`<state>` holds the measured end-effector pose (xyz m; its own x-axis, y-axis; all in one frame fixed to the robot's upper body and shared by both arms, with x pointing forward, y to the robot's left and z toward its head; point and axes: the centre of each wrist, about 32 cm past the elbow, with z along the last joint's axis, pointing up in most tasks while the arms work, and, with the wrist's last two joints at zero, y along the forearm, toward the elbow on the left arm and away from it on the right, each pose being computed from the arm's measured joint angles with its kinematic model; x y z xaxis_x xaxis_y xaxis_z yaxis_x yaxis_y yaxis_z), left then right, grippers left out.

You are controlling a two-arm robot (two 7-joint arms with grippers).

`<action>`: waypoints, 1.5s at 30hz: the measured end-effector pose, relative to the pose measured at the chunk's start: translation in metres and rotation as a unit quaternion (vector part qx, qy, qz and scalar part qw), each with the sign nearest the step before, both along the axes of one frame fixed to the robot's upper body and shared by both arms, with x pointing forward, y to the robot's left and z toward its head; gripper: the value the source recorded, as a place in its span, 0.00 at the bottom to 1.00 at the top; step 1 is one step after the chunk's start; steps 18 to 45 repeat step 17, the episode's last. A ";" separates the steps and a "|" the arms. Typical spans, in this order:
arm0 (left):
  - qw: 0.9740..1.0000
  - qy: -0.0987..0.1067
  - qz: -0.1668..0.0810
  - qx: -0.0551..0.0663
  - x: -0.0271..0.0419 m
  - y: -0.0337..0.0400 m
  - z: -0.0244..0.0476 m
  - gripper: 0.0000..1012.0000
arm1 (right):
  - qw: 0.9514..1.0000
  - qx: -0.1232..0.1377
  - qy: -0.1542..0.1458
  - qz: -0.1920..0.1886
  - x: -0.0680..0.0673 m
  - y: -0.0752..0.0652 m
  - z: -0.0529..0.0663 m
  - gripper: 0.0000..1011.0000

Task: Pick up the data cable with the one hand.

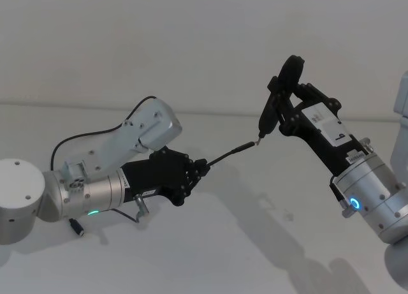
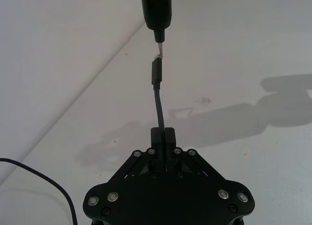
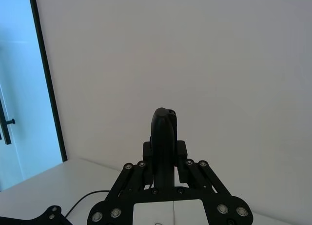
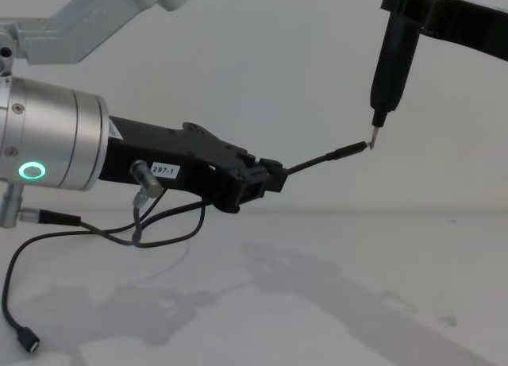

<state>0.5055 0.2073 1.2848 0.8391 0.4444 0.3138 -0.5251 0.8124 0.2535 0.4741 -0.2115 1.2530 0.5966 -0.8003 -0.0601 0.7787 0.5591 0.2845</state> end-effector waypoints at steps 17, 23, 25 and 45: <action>1.000 0.000 0.000 0.000 0.0000 0.0000 0.0000 0.03 | 1.000 0.001 0.001 0.001 0.001 0.000 0.000 0.27; 1.000 0.000 0.000 0.000 0.0000 0.0000 0.0000 0.03 | 1.000 0.001 0.001 0.001 0.001 0.000 0.000 0.27; 1.000 0.000 0.000 0.000 0.0000 0.0000 0.0000 0.03 | 1.000 0.001 0.001 0.001 0.001 0.000 0.000 0.27; 1.000 0.000 0.000 0.000 0.0000 0.0000 0.0000 0.03 | 1.000 0.001 0.001 0.001 0.001 0.000 0.000 0.27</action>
